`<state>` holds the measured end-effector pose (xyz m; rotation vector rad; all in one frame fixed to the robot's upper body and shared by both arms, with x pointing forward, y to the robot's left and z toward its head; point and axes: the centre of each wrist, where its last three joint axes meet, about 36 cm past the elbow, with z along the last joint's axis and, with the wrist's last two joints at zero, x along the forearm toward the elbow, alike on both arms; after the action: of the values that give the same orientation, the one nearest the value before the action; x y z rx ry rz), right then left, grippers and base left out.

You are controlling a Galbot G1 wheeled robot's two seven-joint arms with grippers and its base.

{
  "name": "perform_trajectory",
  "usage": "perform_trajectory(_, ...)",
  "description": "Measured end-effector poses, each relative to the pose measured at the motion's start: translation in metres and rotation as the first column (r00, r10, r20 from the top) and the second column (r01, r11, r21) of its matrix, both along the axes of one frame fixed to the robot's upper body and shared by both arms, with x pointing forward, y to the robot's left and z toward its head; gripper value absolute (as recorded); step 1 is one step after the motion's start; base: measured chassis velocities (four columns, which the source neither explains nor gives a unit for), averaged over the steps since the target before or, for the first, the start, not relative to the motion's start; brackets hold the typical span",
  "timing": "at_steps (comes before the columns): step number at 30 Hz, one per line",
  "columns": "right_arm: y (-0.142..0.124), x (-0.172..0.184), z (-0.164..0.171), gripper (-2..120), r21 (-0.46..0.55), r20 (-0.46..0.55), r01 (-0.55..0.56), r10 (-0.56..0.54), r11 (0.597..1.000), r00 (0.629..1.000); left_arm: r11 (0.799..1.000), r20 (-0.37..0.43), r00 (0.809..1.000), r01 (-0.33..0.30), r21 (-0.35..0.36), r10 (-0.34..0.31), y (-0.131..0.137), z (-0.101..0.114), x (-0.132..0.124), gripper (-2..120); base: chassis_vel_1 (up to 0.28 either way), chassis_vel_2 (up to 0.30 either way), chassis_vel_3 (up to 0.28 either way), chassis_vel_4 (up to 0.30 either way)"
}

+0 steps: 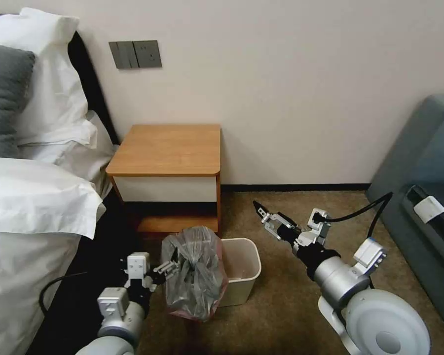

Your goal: Pick up the garbage bag from the table and place it over the trash can.

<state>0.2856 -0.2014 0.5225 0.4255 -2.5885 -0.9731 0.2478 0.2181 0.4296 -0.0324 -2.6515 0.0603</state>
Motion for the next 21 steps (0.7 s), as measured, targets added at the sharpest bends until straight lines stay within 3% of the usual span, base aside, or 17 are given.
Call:
perform_trajectory(7, 0.001, 0.001, -0.006, 100, 0.000, -0.015, 0.016, -0.016, 1.000, 1.000, 1.000, -0.045, 0.999, 0.001, -0.022, -0.002, 0.004, -0.011, 0.017, 97, 0.000, 0.000, 0.000, 0.000)
perform_trajectory(21, 0.003, 0.005, -0.015, 100, -0.007, -0.026, 0.036, -0.036, 0.999, 0.999, 1.000, -0.107, 0.994, 0.013, 0.014, -0.011, -0.008, -0.022, 0.038, 97, 0.000, 0.000, 0.000, 0.000)
